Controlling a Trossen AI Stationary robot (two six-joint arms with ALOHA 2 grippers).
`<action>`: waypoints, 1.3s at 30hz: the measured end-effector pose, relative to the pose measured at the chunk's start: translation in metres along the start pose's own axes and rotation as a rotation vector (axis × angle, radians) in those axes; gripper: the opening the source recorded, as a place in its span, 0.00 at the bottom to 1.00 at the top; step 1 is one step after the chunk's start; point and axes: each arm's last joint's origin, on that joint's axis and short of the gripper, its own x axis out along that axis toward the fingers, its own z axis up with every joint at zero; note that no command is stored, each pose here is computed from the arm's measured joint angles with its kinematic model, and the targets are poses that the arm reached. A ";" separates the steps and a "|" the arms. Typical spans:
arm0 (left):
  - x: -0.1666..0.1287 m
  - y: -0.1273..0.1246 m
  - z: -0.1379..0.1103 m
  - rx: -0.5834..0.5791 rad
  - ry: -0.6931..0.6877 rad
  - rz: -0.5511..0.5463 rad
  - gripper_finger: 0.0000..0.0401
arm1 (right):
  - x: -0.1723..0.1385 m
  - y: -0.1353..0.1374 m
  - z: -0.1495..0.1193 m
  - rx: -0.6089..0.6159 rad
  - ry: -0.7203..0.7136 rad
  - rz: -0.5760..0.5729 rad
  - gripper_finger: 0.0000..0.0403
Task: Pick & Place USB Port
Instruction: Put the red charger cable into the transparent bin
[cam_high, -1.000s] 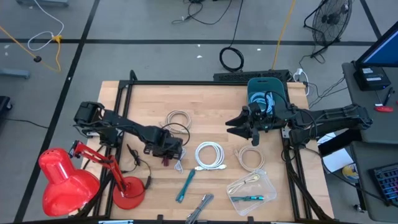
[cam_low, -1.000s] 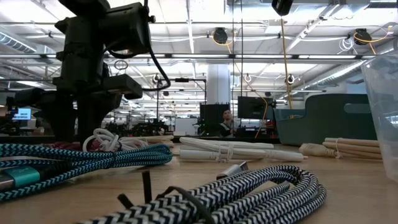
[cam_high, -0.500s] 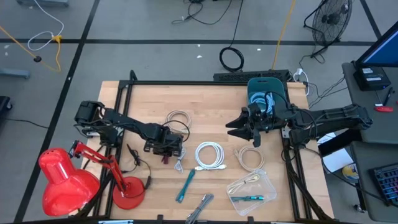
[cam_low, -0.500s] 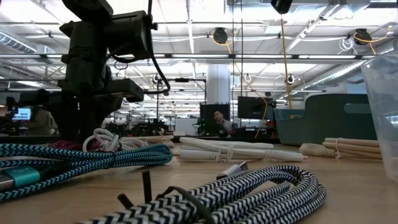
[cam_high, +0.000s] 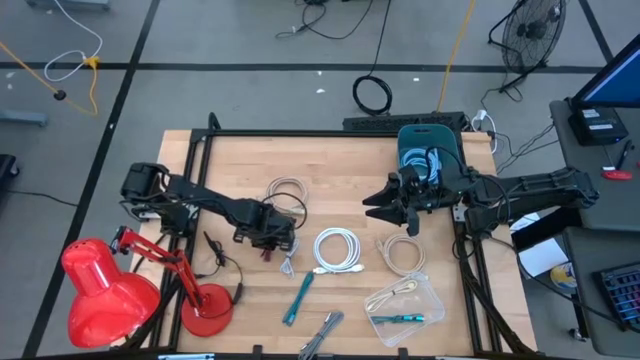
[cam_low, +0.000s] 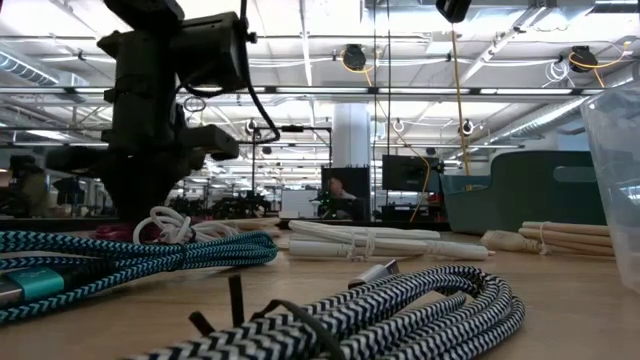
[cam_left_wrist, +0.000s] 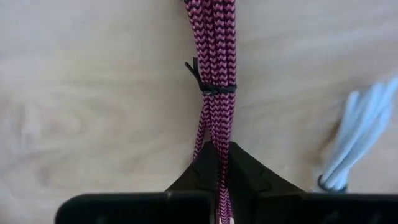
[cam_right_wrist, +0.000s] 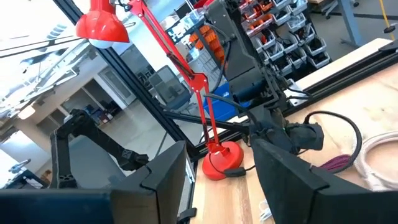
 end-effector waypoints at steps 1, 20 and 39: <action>-0.004 -0.002 0.000 0.004 -0.025 -0.010 0.02 | 0.000 0.000 0.000 0.008 0.000 0.000 0.45; -0.186 -0.056 -0.024 0.290 -0.520 -0.839 0.02 | 0.010 -0.005 -0.005 0.109 0.024 -0.022 0.48; -0.187 -0.099 -0.024 0.404 -0.552 -1.156 0.02 | 0.030 -0.005 -0.001 0.141 -0.084 0.067 0.57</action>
